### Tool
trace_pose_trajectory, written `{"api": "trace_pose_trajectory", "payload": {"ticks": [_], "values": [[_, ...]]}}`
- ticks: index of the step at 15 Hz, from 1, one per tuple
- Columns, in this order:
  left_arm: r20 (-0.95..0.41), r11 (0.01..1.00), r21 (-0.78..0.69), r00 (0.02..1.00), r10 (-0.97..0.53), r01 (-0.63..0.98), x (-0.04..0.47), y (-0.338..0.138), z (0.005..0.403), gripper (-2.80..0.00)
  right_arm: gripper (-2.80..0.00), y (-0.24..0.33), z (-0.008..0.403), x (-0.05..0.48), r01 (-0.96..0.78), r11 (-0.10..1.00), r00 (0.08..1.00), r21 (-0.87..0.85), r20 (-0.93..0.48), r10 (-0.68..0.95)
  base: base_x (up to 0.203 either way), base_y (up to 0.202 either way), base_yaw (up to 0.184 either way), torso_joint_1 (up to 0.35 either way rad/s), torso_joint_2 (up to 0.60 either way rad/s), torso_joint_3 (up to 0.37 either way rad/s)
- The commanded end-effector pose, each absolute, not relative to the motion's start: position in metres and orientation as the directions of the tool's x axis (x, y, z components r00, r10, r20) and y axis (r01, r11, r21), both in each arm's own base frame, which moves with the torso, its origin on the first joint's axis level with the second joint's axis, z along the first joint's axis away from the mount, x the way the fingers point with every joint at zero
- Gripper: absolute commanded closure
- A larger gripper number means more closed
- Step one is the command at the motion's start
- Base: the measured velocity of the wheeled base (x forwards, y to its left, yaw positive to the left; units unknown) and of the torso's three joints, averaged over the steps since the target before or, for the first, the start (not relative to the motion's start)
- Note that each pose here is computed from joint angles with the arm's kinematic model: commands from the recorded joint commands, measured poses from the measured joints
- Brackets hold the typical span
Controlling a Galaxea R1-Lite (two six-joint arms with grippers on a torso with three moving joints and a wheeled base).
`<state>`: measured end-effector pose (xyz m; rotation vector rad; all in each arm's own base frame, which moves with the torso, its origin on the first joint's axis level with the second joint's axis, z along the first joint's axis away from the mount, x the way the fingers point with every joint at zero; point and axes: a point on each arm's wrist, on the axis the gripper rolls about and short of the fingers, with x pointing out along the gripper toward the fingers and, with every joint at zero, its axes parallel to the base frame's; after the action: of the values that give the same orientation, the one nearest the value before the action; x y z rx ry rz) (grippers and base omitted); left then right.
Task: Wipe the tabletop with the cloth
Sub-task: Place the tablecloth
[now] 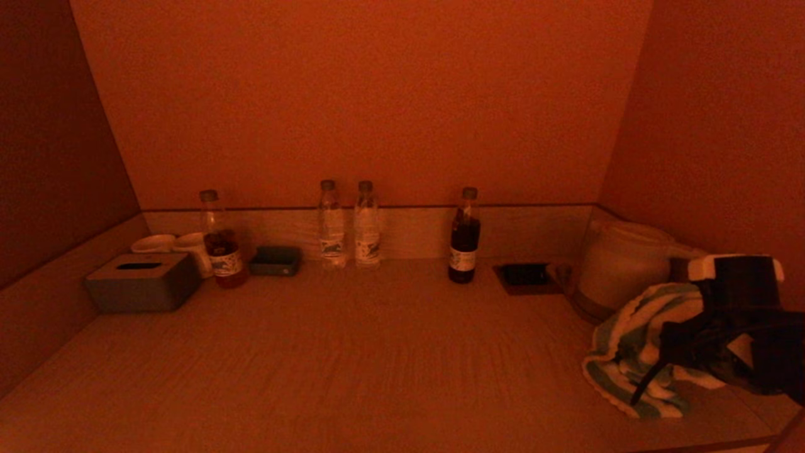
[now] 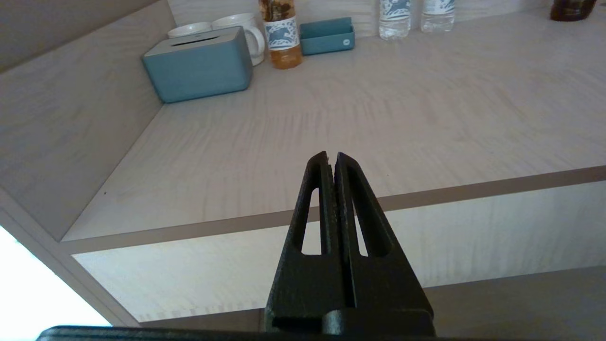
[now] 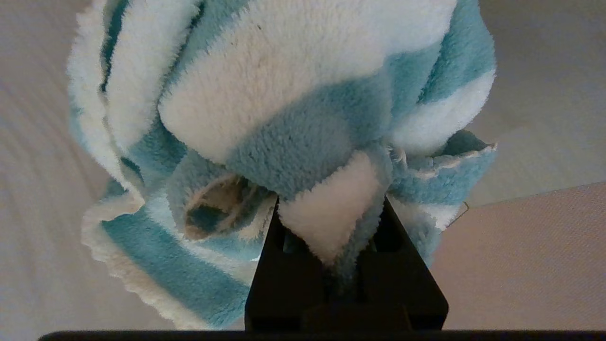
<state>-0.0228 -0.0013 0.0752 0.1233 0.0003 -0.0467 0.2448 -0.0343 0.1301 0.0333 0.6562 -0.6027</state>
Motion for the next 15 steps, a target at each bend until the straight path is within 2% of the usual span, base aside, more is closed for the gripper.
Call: {"api": "trace_pose_trajectory", "payload": {"ticks": [1, 6, 7, 15], "values": [[-0.003, 0.991, 0.124, 0.999, -0.046, 0.046, -0.023, -0.001, 0.075, 0.00, 0.00, -0.035, 0.127, 0.247, 0.537, 0.828, 0.623, -0.159, -0.586, -0.517, 0.000, 0.000, 0.000, 0.000, 0.00, 0.000], [-0.003, 0.991, 0.124, 0.999, -0.046, 0.046, -0.023, -0.001, 0.075, 0.00, 0.00, -0.032, 0.122, 0.249, 0.528, 0.834, 0.624, -0.161, -0.592, -0.510, 0.000, 0.000, 0.000, 0.000, 0.00, 0.000], [-0.003, 0.991, 0.124, 0.999, -0.046, 0.046, -0.023, -0.001, 0.075, 0.00, -2.80, -0.032, 0.120, 0.251, 0.527, 0.834, 0.620, -0.166, -0.596, -0.510, 0.000, 0.000, 0.000, 0.000, 0.00, 0.000], [-0.003, 0.991, 0.124, 0.999, -0.046, 0.046, -0.023, -0.001, 0.075, 0.00, -2.80, -0.030, 0.108, 0.252, 0.513, 0.837, 0.593, -0.188, -0.627, -0.504, 0.000, 0.000, 0.000, 0.000, 0.00, 0.000]]}}
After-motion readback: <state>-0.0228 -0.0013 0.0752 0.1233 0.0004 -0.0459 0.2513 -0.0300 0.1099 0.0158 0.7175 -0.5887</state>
